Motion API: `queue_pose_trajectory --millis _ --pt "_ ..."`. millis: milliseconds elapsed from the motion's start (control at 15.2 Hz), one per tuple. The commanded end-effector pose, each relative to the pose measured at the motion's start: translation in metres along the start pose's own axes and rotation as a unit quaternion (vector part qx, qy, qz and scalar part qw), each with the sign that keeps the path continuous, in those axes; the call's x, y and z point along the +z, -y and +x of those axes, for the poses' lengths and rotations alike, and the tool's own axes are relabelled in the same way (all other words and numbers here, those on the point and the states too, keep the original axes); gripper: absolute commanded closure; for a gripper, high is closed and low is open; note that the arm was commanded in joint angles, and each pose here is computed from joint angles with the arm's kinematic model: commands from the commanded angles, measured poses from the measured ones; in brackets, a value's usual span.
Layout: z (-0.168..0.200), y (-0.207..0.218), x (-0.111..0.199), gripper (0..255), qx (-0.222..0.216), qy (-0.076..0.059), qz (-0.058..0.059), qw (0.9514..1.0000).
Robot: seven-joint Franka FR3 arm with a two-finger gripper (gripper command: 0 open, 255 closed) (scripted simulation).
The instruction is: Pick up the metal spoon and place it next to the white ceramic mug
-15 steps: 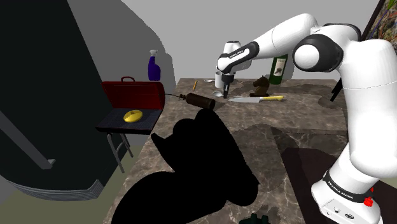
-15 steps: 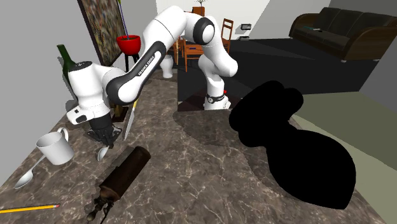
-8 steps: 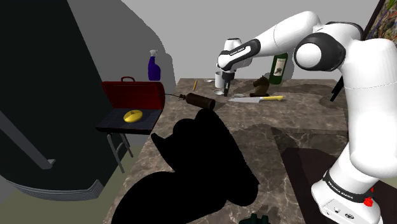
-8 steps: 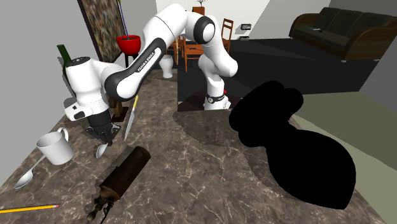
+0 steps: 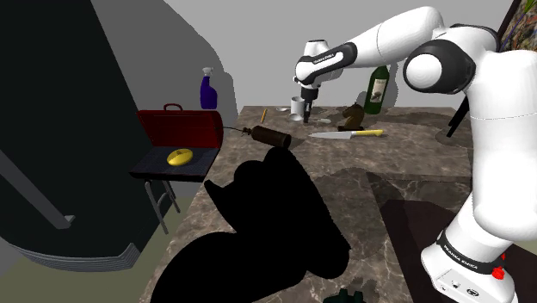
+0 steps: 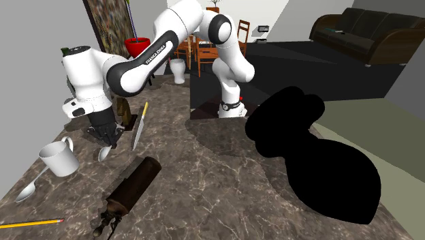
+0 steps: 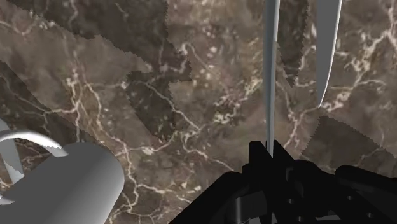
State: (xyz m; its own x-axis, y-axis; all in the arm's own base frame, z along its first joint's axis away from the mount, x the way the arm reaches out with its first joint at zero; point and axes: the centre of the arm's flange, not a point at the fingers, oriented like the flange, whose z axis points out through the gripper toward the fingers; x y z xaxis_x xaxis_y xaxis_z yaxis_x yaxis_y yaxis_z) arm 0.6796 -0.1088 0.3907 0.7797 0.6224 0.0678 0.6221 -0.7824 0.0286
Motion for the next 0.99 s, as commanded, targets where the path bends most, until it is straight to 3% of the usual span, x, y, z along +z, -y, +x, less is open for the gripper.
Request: queue_pose_trajectory --millis 0,924 --pt "0.001 0.0 -0.01 255 0.0 0.0 0.0 1.0" --pt "0.006 -0.002 -0.084 255 0.0 0.0 0.0 1.0"
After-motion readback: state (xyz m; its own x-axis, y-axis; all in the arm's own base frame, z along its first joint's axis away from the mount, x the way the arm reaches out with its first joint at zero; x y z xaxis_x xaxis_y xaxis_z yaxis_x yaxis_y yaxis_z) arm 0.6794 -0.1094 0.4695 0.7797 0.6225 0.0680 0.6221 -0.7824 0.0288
